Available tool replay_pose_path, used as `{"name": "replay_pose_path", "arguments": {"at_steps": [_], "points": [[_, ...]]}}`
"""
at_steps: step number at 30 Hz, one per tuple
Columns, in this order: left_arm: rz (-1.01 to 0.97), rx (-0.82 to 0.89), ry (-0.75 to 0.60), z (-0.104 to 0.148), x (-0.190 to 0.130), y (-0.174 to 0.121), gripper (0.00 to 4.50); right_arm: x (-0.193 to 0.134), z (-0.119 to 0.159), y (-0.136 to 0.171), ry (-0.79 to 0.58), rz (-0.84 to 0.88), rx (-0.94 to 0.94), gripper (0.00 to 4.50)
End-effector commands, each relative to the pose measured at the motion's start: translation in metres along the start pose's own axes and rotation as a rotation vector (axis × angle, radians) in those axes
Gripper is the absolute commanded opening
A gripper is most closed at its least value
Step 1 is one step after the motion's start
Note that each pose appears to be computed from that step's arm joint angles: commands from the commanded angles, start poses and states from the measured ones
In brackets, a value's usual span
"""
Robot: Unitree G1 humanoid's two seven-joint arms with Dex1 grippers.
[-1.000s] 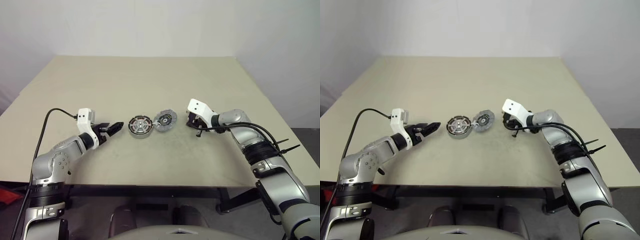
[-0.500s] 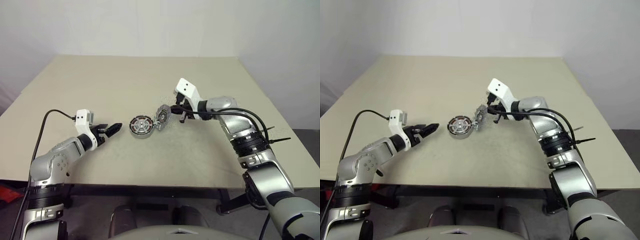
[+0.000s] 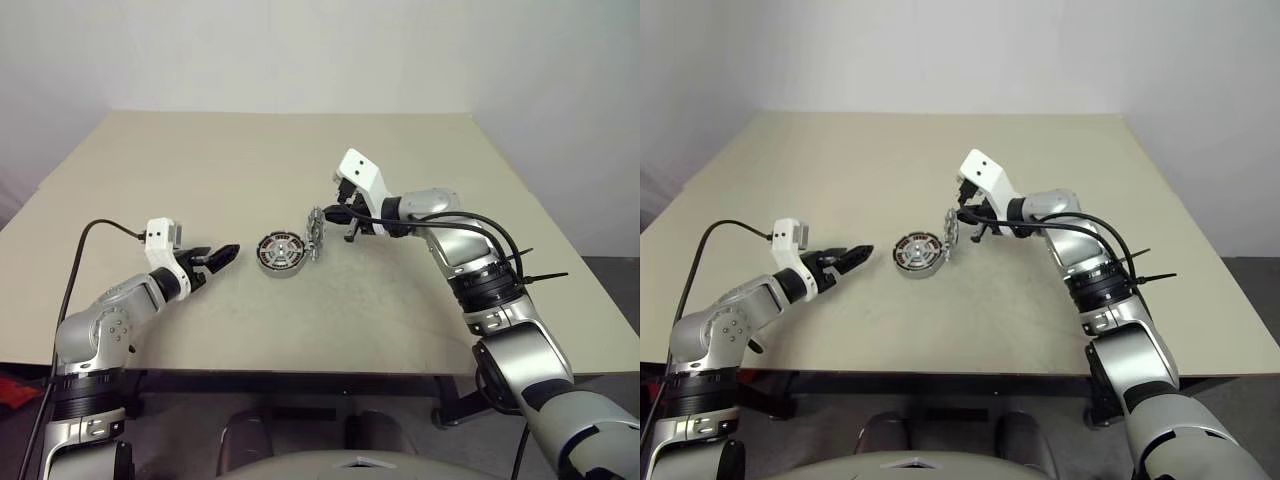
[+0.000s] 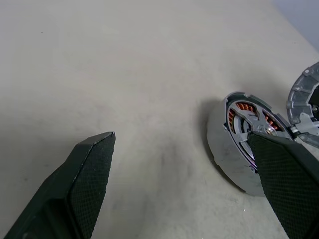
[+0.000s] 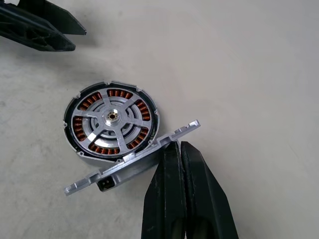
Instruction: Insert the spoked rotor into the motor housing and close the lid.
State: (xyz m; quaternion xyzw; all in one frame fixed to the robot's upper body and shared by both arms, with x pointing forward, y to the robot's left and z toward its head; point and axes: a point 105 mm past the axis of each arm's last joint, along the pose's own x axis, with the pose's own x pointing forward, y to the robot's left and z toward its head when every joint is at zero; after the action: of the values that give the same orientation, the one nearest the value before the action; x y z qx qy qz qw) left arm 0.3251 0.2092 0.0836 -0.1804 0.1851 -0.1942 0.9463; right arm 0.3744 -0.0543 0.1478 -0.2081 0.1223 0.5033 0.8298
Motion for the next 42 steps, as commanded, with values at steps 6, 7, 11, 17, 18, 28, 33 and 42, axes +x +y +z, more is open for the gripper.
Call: {"name": "replay_pose_path", "arguments": {"at_steps": [6, 7, 11, 17, 18, 28, 33, 42], "points": [[0.015, 0.039, -0.066, 0.021, -0.007, 0.001, 4.5, 0.015, 0.024, 0.021, -0.073, 0.045, -0.008, 0.02], [0.02, 0.04, -0.068, 0.022, -0.007, 0.002, 4.5, 0.017, 0.026, 0.022, -0.08, 0.044, -0.001, 0.02], [0.038, 0.038, -0.082, 0.025, -0.011, 0.006, 4.5, 0.022, 0.031, 0.021, -0.095, 0.037, 0.02, 0.02], [0.06, 0.035, -0.098, 0.027, -0.015, 0.01, 4.5, 0.038, 0.027, 0.022, -0.089, 0.02, 0.061, 0.02], [0.064, 0.035, -0.1, 0.027, -0.016, 0.011, 4.5, 0.04, 0.027, 0.023, -0.09, 0.019, 0.066, 0.02], [0.1, 0.029, -0.127, 0.032, -0.024, 0.018, 4.5, 0.058, 0.031, 0.034, -0.12, 0.047, 0.15, 0.02], [0.109, 0.03, -0.134, 0.035, -0.025, 0.02, 4.5, 0.07, 0.03, 0.043, -0.126, 0.062, 0.197, 0.02], [0.121, 0.04, -0.144, 0.042, -0.027, 0.023, 4.5, 0.079, 0.014, 0.047, -0.114, 0.045, 0.274, 0.02]]}}
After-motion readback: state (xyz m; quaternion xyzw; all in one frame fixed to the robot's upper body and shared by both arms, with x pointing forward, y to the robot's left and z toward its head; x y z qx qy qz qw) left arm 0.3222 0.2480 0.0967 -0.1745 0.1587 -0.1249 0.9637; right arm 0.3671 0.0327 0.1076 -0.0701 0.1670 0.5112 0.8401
